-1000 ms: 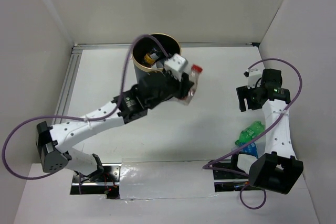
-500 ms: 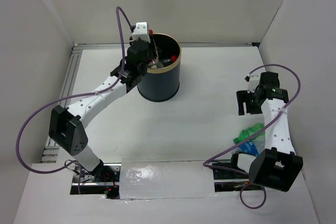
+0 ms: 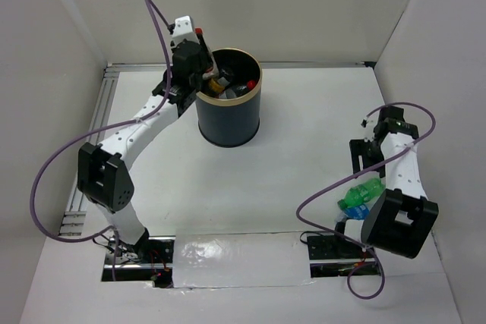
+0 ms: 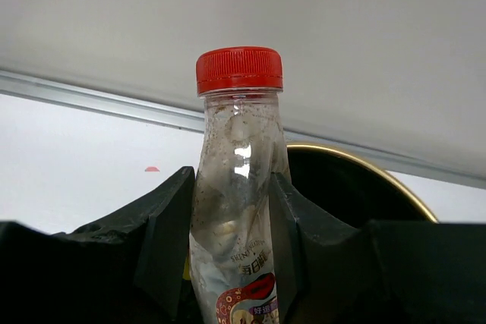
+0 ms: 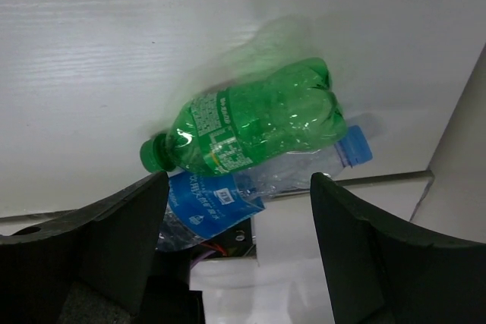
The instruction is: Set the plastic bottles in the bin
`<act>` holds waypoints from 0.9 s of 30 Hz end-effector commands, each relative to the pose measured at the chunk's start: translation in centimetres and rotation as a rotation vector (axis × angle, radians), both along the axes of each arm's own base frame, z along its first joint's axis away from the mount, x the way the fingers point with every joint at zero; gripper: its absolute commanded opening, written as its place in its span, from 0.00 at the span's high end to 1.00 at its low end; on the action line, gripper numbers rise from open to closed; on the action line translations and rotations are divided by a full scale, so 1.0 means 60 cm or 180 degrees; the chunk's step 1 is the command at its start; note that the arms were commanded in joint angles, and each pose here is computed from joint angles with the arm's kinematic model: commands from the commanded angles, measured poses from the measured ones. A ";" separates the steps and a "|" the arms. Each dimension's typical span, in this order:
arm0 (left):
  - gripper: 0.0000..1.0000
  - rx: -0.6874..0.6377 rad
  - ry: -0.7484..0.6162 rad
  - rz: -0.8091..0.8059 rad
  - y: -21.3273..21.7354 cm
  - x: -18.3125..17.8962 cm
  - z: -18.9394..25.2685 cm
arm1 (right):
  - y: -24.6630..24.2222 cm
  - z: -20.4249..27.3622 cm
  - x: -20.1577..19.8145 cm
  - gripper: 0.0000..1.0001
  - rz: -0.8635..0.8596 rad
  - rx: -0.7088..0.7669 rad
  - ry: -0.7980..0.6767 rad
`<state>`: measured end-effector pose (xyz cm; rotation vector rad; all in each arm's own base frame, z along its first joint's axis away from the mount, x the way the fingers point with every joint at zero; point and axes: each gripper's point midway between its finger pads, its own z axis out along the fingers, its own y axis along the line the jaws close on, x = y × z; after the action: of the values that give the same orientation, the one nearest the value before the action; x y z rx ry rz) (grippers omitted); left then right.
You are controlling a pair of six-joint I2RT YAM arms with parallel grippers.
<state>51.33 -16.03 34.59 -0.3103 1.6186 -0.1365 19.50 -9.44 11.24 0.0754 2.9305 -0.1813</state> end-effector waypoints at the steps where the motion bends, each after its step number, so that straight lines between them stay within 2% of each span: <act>1: 0.80 -0.0052 0.0008 -0.0116 -0.019 0.023 -0.008 | -0.014 0.027 -0.006 0.18 0.0183 -0.0123 -0.0098; 2: 0.63 -0.0044 0.0032 -0.0149 -0.024 0.026 -0.012 | -0.019 0.043 0.009 0.17 0.0389 -0.0194 -0.0330; 3: 0.53 -0.0011 0.0034 -0.0153 -0.023 0.026 -0.012 | -0.020 0.043 0.010 0.17 0.0391 -0.0194 -0.0332; 4: 0.43 0.0006 0.0070 -0.0152 -0.025 0.030 -0.023 | -0.023 0.061 0.023 0.16 0.0533 -0.0298 -0.0549; 5: 0.36 0.0014 0.0098 -0.0191 -0.030 0.033 -0.031 | -0.022 0.069 0.027 0.16 0.0933 -0.0362 -0.0595; 6: 0.21 0.0014 0.0099 -0.0191 -0.030 0.033 -0.031 | -0.029 0.083 0.036 0.16 0.1082 -0.0530 -0.0762; 7: 0.15 0.0011 0.0100 -0.0220 -0.033 0.033 -0.031 | -0.022 0.087 0.037 0.16 0.1331 -0.0546 -0.0821; 8: 0.08 0.0040 0.0102 -0.0223 -0.032 0.033 -0.031 | -0.021 0.092 0.040 0.16 0.1902 -0.0691 -0.0827; 9: 0.05 0.0040 0.0102 -0.0223 -0.032 0.033 -0.031 | -0.009 0.078 0.036 0.14 0.2191 -0.0677 -0.0860; 10: 0.00 0.0049 0.0130 -0.0252 -0.035 0.032 -0.035 | -0.005 0.095 0.038 0.14 0.2442 -0.0862 -0.1026; 11: 0.00 0.0034 0.0105 -0.0291 -0.037 0.028 -0.027 | -0.004 0.099 0.045 0.12 0.3012 -0.1099 -0.1029; 15: 0.00 0.0074 -0.0046 -0.0440 -0.048 -0.002 0.028 | 0.007 0.074 0.041 0.11 0.4154 -0.1390 -0.0832; 18: 0.00 0.0177 -0.0111 -0.0739 -0.076 -0.058 0.053 | 0.014 0.046 0.037 0.11 0.4743 -0.1079 -0.0515; 20: 0.00 0.0242 -0.0149 -0.0903 -0.087 -0.105 0.061 | 0.005 0.042 0.046 0.11 0.4940 -0.0944 -0.0331; 22: 0.00 0.0264 -0.0174 -0.1036 -0.093 -0.136 0.064 | -0.013 0.034 0.052 0.11 0.5089 -0.0979 -0.0110; 23: 0.00 0.0302 -0.0088 -0.1104 -0.100 -0.154 0.042 | -0.028 0.027 0.066 0.12 0.5094 -0.1033 -0.0053; 24: 0.00 0.0222 -0.0144 -0.1230 -0.104 -0.181 0.058 | -0.034 0.024 0.073 0.12 0.5137 -0.1073 -0.0016; 27: 0.00 0.0247 -0.0020 -0.1478 -0.133 -0.233 0.025 | -0.042 -0.005 0.075 0.12 0.5230 -0.0981 0.0130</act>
<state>39.50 -22.77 36.92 0.0563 1.6519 -0.3823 22.70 -10.79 10.49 -1.9720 2.1219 -0.2286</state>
